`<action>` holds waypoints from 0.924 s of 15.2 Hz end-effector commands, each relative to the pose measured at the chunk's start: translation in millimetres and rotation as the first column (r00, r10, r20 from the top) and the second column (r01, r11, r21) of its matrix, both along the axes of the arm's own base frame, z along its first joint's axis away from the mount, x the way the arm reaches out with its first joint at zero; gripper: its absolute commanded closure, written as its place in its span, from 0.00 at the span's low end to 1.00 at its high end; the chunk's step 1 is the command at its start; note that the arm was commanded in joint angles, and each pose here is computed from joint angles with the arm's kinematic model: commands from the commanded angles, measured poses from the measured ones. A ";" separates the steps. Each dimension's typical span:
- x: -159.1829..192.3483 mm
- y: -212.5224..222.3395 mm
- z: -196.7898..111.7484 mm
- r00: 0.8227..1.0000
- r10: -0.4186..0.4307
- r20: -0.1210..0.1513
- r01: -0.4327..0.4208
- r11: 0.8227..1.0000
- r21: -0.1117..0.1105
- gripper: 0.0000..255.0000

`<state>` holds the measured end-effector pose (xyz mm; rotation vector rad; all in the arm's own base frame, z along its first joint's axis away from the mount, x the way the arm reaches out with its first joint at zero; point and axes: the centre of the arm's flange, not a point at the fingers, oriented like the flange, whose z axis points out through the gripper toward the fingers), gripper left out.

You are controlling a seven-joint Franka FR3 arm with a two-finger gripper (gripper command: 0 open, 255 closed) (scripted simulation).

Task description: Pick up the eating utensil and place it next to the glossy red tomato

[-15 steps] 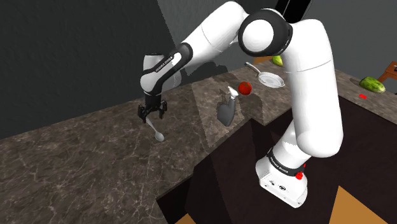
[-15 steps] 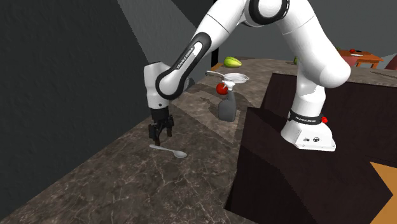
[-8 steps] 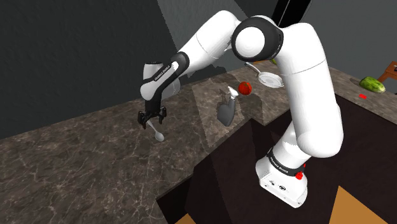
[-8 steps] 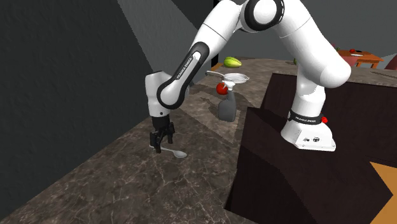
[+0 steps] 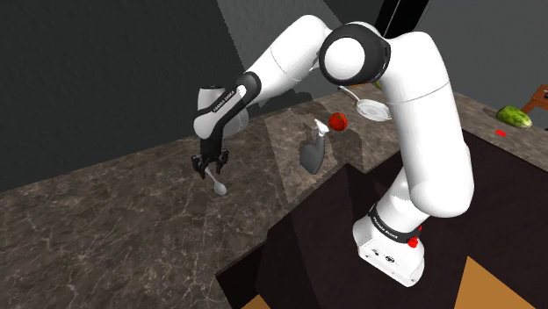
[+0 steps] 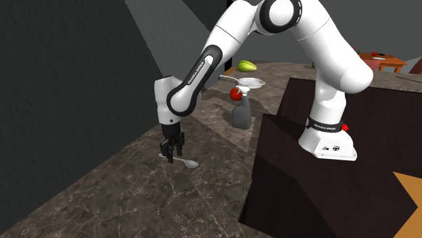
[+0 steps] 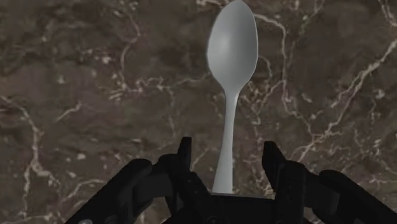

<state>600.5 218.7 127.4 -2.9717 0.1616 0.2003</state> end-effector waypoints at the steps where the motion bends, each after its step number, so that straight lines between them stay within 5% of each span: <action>1: 0.0 0.0 0.0 1.000 0.000 0.000 0.000 1.000 0.000 1.00; 9: 0.0 0.0 0.0 1.000 0.000 0.000 0.000 1.000 0.000 1.00; 14: 0.0 0.0 26.4 1.000 0.000 0.000 0.000 1.000 0.000 1.00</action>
